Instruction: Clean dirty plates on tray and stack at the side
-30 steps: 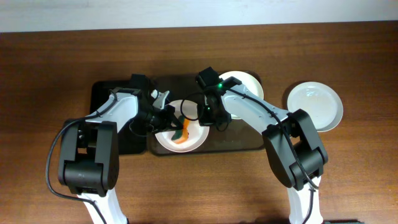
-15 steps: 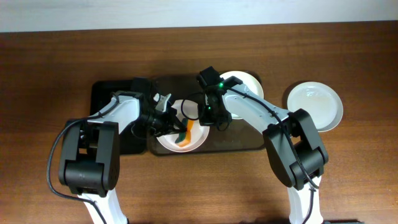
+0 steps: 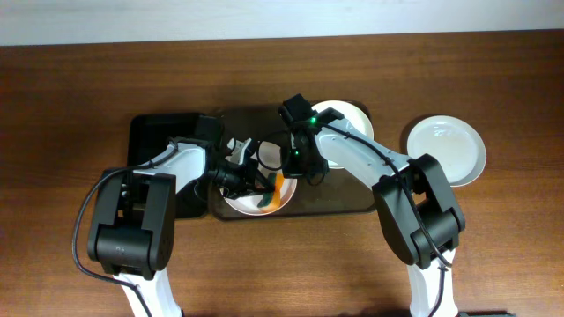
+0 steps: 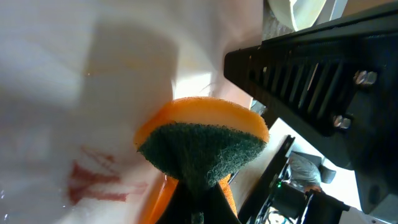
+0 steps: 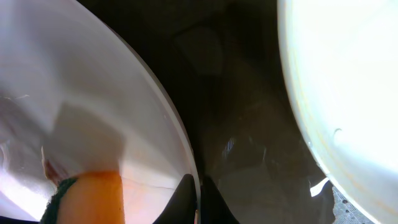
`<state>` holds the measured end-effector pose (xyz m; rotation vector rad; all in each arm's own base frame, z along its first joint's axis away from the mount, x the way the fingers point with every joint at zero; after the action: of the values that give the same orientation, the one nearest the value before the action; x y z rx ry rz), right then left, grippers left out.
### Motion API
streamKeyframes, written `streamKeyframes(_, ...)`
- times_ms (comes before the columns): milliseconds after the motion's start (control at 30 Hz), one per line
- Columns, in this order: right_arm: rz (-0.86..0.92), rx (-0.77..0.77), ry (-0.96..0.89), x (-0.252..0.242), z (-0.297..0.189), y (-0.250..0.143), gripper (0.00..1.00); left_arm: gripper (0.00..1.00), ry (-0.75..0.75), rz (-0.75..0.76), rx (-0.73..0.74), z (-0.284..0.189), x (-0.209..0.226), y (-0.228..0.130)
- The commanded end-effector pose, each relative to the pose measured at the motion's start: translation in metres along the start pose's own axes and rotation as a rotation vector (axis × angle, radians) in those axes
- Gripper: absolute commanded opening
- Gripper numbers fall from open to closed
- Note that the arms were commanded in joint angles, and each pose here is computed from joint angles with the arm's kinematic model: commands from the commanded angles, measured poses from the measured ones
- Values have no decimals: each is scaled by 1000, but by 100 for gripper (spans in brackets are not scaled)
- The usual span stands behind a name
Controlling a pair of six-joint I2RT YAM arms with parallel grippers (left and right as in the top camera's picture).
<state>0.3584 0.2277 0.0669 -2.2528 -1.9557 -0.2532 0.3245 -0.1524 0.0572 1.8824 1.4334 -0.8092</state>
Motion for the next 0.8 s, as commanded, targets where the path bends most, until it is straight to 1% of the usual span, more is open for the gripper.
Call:
streamKeyframes(0,19,-3,-39,-9,4,2,4,0,-14,-46,7,3,2,-5)
streamKeyframes(100,19,-3,-39,-9,4,2,4,0,96,-106,6,3,15,-5)
streamKeyframes(233,19,-3,-39,-9,4,2,4,0,160,-104,-10,2,22,-2)
streamKeyframes(267,19,-3,-39,-9,4,2,4,0,199,-115,-13,1,26,-2)
streamKeyframes(300,19,-3,-39,-9,4,2,4,0,297,-150,-23,-2,38,-3)
streamKeyframes(433,19,-2,-40,-9,4,2,4,0,410,-174,-48,-15,56,-2)
streamKeyframes(567,19,0,-42,-10,4,2,4,0,423,-208,-97,-36,72,1)
streamKeyframes(667,20,0,-42,-10,4,2,4,0,428,-180,-117,-48,77,4)
streamKeyframes(767,20,0,-42,-10,4,2,4,0,391,-89,-127,-53,69,8)
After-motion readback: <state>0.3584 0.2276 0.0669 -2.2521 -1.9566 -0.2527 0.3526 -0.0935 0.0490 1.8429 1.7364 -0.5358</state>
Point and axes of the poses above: each gripper's point midway between its finger pads, its own z axis out along the fingers, its own x axis along the line the jaws close on, y = z × x, the point moved 6 cm from there along -z, back along the fingers, and after that the axes turned 13 degrees about z, right-handed, at the moved point
